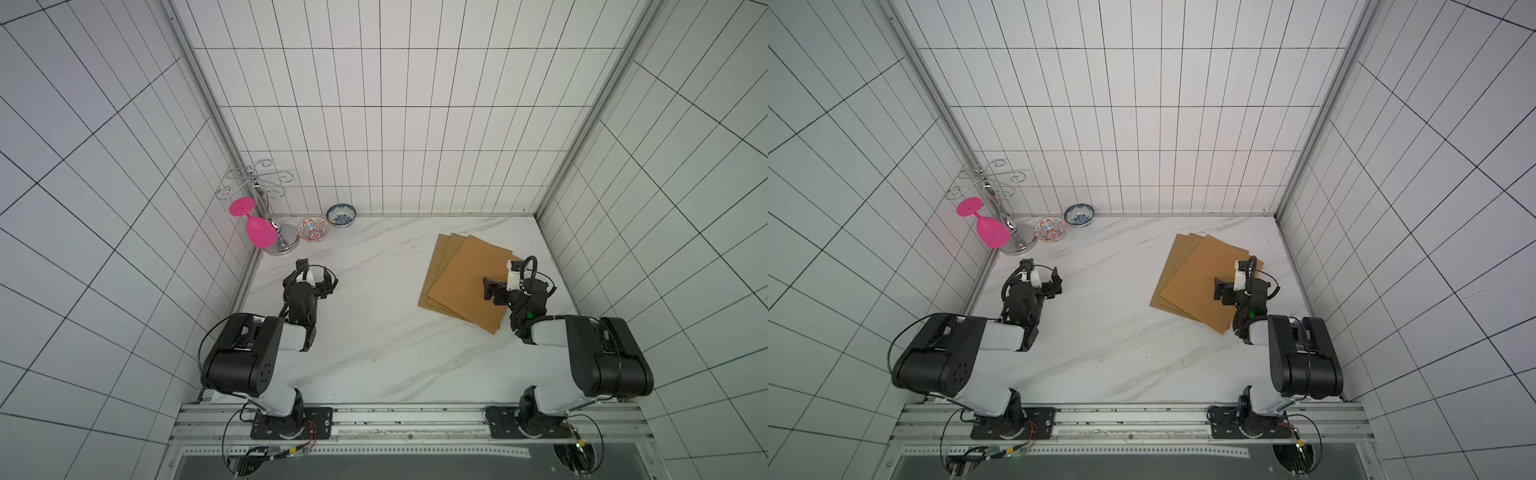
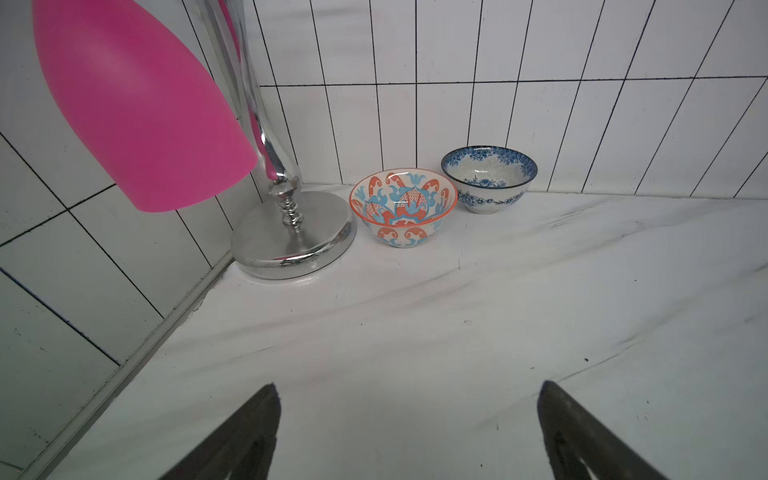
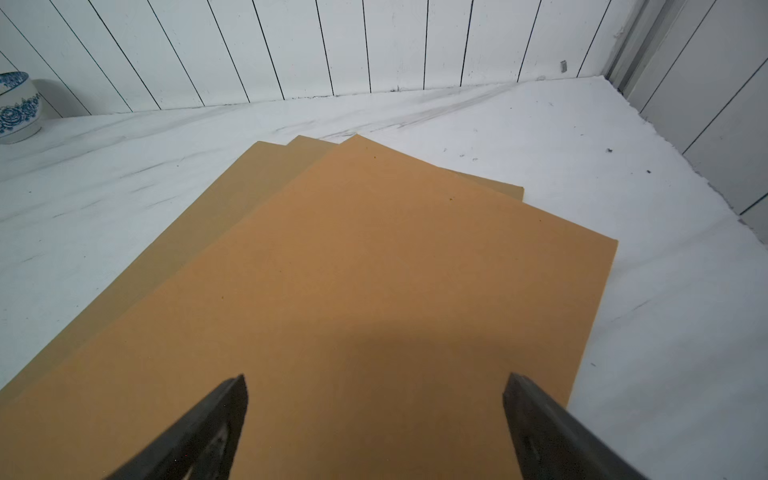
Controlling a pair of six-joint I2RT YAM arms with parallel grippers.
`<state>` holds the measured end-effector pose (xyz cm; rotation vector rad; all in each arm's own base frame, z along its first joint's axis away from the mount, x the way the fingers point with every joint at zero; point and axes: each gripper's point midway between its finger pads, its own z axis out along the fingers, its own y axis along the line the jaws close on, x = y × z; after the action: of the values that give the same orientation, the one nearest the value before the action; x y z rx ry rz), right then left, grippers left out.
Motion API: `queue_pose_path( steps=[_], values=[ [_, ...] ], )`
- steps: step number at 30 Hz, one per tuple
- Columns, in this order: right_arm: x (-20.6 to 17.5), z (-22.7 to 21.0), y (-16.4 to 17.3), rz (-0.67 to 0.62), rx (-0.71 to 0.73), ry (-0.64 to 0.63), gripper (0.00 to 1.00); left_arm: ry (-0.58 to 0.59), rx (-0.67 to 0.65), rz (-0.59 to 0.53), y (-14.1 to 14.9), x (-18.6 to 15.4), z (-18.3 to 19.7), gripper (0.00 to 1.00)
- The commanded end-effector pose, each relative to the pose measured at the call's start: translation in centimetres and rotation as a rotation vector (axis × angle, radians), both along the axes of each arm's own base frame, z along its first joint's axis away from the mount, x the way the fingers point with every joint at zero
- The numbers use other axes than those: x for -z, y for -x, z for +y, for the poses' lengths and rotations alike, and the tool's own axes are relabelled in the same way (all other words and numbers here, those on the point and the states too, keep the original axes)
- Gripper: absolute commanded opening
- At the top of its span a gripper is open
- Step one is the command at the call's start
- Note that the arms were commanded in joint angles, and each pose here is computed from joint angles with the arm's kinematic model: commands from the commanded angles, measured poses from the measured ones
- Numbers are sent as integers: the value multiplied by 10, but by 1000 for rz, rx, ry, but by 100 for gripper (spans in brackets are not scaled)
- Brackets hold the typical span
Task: Open the file bag
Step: Pick up the file bag from the file bag.
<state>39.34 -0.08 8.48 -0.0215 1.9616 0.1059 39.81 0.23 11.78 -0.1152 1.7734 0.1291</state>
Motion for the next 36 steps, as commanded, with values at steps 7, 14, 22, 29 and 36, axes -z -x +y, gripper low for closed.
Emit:
queue_pose_path(
  steps=[7, 14, 22, 29, 36],
  values=[
    [-10, -3, -9, -30, 11, 11, 99, 0, -4, -21, -3, -8, 2, 97],
    [-10, -17, -10, -24, 99, 13, 98, 26, 46, -35, -2, -9, 2, 97],
    [-47, -22, 7, -58, 144, 9, 99, -37, -48, -132, 22, -56, -1, 98],
    [-119, -12, 19, -126, 141, -158, 99, 130, -89, -112, 18, -119, -16, 97],
    [-136, -30, 37, 36, 403, -447, 99, 428, -137, 91, 23, -128, -35, 97]
  ],
)
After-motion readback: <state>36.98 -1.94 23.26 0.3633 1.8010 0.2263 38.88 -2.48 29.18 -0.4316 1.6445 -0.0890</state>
